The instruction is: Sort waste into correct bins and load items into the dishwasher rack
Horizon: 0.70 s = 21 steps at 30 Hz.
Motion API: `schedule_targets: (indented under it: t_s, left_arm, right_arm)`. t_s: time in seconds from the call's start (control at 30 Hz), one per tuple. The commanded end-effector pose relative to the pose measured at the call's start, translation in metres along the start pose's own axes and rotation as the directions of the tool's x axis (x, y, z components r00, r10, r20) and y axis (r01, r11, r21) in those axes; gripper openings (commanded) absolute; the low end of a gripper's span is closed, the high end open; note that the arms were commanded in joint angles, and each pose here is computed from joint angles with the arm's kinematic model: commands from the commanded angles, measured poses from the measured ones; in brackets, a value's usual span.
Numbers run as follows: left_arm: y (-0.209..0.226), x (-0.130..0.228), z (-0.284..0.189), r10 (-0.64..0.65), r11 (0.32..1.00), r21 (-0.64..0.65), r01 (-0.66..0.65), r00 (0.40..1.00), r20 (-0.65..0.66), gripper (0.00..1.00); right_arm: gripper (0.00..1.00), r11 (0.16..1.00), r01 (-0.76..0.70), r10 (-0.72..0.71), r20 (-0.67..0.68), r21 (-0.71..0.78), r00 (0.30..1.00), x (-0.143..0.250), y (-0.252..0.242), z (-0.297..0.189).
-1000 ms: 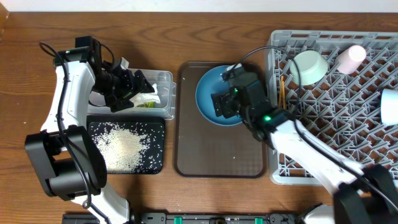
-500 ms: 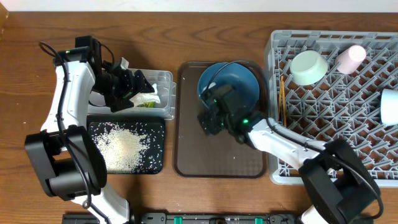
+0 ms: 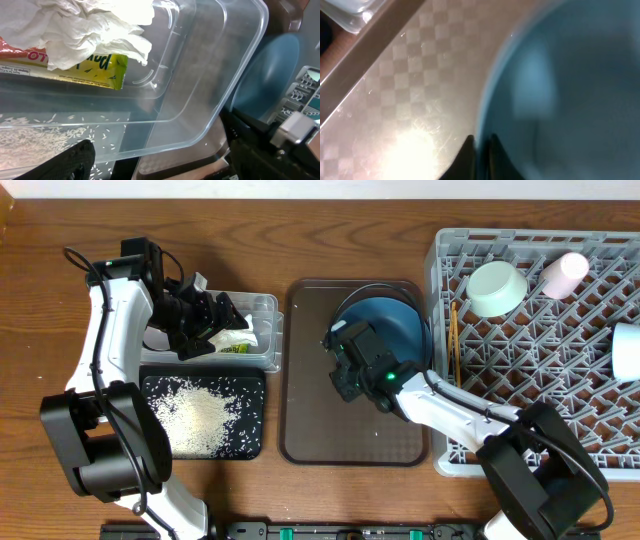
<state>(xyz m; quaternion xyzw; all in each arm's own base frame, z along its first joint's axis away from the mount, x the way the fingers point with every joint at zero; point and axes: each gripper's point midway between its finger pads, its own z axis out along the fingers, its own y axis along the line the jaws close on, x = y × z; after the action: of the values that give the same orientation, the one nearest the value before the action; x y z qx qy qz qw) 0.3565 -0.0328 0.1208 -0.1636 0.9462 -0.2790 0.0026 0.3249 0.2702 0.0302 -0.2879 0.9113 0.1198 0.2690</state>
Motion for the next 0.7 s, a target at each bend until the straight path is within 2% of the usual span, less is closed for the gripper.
schedule_targets:
  t_s: [0.0,0.1,0.27,0.33,0.47,0.6,0.67]
  left_arm:
    - [-0.002,-0.002,-0.008,-0.003,1.0,-0.008,0.003,1.0,0.022,0.89]
    - [-0.002,-0.002,-0.008,-0.003,1.0,-0.008,0.003,1.0,0.022,0.9]
    - [-0.002,-0.002,-0.008,-0.003,1.0,-0.008,0.003,1.0,0.022,0.89]
    - [-0.002,-0.002,-0.008,-0.003,1.0,-0.008,0.003,1.0,0.022,0.89]
    - [-0.002,-0.002,-0.008,-0.003,1.0,-0.008,0.003,1.0,0.022,0.9]
    - [-0.002,-0.002,-0.008,-0.003,1.0,-0.008,0.003,1.0,0.022,0.89]
    - [-0.002,-0.002,-0.008,-0.003,1.0,-0.008,0.003,1.0,0.022,0.89]
  right_arm:
    - [0.01,1.0,-0.009,0.009,0.035,-0.013,0.999,-0.013,0.003,-0.008]
    - [0.01,0.999,-0.026,0.028,0.12,-0.023,0.992,-0.038,0.005,-0.033]
    - [0.01,0.995,-0.072,0.089,0.331,-0.062,0.939,-0.087,0.009,-0.115]
    - [0.01,0.98,-0.163,0.197,0.418,-0.116,0.887,-0.103,0.007,-0.158]
    - [0.01,0.913,-0.329,0.407,0.557,-0.24,0.724,-0.119,-0.013,-0.247]
    - [0.01,0.842,-0.442,0.528,0.636,-0.308,0.562,-0.11,-0.045,-0.314]
    - [0.01,0.813,-0.488,0.56,0.658,-0.319,0.503,-0.098,-0.06,-0.335]
